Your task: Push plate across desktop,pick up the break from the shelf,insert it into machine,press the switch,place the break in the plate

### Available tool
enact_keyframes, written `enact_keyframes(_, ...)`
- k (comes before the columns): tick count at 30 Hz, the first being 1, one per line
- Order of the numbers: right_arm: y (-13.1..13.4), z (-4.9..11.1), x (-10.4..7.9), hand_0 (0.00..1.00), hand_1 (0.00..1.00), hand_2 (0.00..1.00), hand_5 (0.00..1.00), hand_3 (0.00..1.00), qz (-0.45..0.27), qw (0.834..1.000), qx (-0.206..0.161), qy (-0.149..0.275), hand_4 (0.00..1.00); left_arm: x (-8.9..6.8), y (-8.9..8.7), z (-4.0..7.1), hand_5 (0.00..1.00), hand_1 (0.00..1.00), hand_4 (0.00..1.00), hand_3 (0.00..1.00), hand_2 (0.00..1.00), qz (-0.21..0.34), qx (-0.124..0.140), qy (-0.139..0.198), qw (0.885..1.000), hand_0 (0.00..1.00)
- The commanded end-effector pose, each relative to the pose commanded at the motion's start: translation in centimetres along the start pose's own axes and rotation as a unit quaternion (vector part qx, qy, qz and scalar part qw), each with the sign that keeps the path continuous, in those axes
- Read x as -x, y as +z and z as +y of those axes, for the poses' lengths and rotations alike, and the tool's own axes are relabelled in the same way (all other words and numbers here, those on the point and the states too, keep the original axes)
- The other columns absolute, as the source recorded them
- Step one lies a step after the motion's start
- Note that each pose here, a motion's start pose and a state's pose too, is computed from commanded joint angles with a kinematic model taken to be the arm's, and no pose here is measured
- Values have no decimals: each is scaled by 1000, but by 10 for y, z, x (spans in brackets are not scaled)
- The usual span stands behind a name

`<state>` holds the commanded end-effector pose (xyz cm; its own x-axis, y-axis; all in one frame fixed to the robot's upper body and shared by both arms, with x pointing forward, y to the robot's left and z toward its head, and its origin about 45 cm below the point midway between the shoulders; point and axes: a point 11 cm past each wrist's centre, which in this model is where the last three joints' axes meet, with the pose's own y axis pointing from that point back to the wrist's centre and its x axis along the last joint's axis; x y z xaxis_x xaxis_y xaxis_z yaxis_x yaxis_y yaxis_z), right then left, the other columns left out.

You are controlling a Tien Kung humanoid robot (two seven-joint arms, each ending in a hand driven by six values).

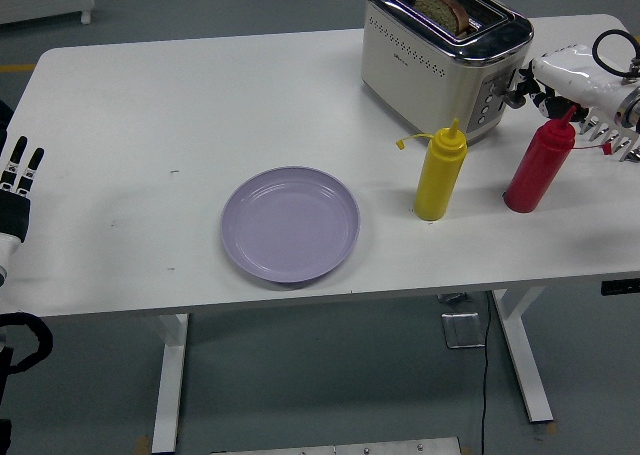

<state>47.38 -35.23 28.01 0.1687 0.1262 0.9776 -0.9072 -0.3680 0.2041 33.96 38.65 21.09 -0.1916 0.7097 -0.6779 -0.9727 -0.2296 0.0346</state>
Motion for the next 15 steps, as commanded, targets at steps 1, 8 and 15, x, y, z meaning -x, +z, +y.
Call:
enact_keyframes(1,0,0,0,397,367,575,2,510,0,1000,0,0,2,0,0,0,998,870,604,804,943,0,0,0,1000,816)
enact_keyframes(8,3,2,-2,397,367,575,2,510,2,1000,2,1,2,1,1,-1,998,870,603,803,943,0,1,-1,1000,816)
enact_keyframes(15,4,2,-6,397,368,576,2,510,2,1000,3,7,2,1,1,-1,998,870,603,804,943,1,1,-1,1000,817)
